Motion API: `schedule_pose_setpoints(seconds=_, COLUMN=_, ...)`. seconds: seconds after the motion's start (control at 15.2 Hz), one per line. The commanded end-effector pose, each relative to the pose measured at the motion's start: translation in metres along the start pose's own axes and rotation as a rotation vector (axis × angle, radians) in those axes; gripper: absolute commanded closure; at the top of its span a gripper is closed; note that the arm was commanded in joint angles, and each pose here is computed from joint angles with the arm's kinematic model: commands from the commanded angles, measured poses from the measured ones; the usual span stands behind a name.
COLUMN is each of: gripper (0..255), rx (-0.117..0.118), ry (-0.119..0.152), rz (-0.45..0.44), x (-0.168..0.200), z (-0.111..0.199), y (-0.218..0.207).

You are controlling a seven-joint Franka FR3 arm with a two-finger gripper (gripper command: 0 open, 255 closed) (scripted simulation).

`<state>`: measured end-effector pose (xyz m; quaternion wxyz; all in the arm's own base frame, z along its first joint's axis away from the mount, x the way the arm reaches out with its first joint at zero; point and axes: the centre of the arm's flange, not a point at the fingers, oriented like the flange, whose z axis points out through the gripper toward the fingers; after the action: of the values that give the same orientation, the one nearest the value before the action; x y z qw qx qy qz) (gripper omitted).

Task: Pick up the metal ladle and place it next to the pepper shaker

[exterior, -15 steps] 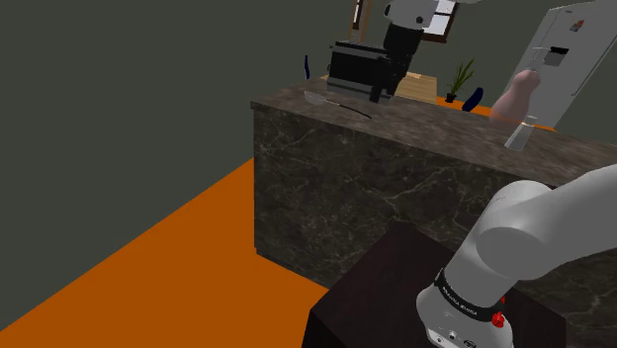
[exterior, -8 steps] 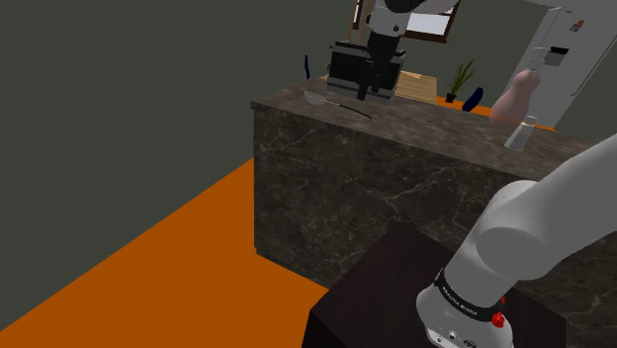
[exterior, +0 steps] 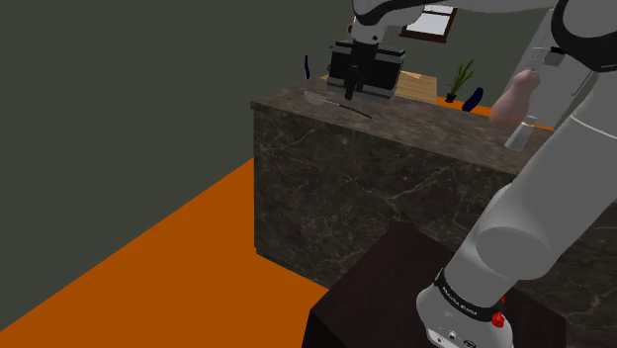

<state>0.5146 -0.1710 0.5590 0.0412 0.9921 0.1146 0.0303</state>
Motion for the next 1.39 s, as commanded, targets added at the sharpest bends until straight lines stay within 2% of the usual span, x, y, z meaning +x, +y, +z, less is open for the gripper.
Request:
schedule_pose_setpoints(seconds=0.0, gripper=0, rx=-0.003, ry=-0.004, rz=-0.025, x=0.02, z=0.01, y=0.015)
schedule_pose_setpoints(seconds=0.46, gripper=0, rx=-0.012, ry=-0.015, rz=-0.101, x=0.081, z=0.041, y=0.065)
schedule_pose_setpoints(seconds=0.92, gripper=0, rx=-0.012, ry=-0.015, rz=-0.101, x=0.081, z=0.078, y=0.065)
schedule_pose_setpoints(seconds=1.32, gripper=0, rx=-0.012, ry=-0.015, rz=-0.101, x=0.081, z=0.081, y=0.065)
